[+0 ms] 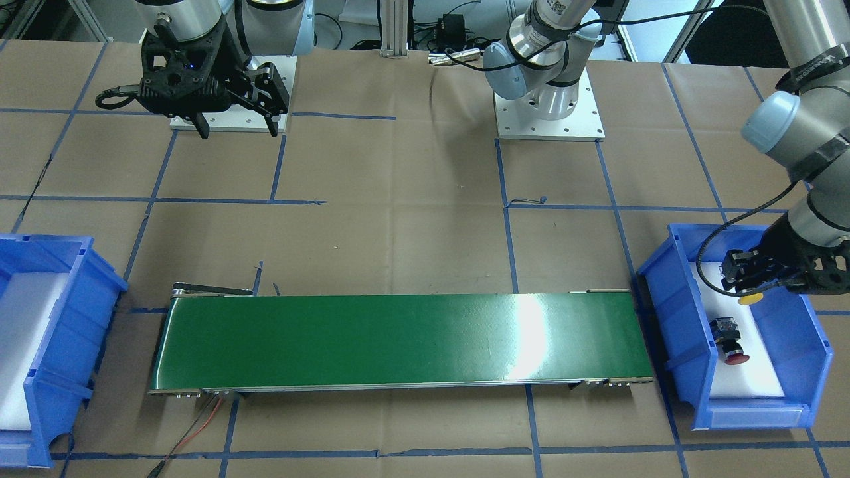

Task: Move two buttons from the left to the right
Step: 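Lift the yellow button and place it on the green conveyor belt, then return the left gripper over the bin to the red-capped button, then grasp the red-capped button with the left gripper while the right gripper moves over the belt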

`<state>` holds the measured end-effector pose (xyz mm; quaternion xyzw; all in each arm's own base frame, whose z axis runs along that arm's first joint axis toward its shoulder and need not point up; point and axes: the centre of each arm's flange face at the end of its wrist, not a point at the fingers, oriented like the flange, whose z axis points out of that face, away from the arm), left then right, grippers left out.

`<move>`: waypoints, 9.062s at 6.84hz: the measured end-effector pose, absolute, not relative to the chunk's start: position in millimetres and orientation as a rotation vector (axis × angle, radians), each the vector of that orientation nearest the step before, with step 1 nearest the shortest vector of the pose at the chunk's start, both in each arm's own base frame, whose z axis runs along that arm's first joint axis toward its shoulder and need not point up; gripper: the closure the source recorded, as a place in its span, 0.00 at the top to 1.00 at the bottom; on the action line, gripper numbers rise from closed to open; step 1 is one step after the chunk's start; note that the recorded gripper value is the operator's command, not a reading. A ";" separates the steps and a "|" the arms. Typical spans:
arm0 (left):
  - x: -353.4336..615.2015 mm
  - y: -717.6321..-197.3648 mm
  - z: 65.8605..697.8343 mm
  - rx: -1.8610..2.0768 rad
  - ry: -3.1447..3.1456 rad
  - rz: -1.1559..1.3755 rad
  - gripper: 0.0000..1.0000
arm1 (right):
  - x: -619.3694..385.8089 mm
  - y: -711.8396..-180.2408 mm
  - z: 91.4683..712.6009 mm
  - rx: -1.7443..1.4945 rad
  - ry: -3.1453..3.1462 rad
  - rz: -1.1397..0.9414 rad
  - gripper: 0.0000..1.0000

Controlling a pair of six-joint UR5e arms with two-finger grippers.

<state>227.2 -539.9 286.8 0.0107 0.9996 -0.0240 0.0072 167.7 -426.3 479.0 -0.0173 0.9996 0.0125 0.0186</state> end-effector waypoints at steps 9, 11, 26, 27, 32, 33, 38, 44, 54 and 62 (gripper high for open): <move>-25.6 -615.9 386.2 0.038 3.133 -0.020 0.06 | 167.8 -425.1 476.5 -0.055 3.102 0.047 1.00; -50.5 -629.1 340.8 0.044 3.143 0.059 0.06 | 167.7 -425.0 475.6 -0.055 3.103 0.049 1.00; -72.2 -583.0 420.9 0.100 3.131 -0.046 1.00 | 168.3 -425.3 471.6 -0.057 3.101 0.059 1.00; -56.8 -579.6 428.7 0.125 3.127 -0.052 1.00 | 168.5 -425.2 471.5 -0.059 3.101 0.059 1.00; 159.4 -572.7 414.9 0.135 3.126 -0.030 1.00 | 167.0 -424.7 473.5 -0.058 3.110 0.055 1.00; 183.1 -576.7 407.9 0.109 3.127 -0.029 1.00 | 166.9 -424.5 474.5 -0.057 3.111 0.052 1.00; 214.5 -612.0 351.2 0.080 3.118 -0.062 0.99 | 166.6 -424.7 473.6 -0.059 3.113 0.055 1.00; 218.4 -631.0 241.1 0.090 3.122 -0.082 0.99 | 167.0 -425.5 471.1 -0.060 3.110 0.060 1.00; 213.8 -631.9 223.4 0.044 3.177 -0.130 0.00 | 170.8 -492.3 463.4 -0.061 3.110 0.012 1.00; 187.6 -575.8 399.5 0.006 3.173 0.018 0.00 | 174.0 -546.9 445.6 -0.059 3.110 0.039 1.00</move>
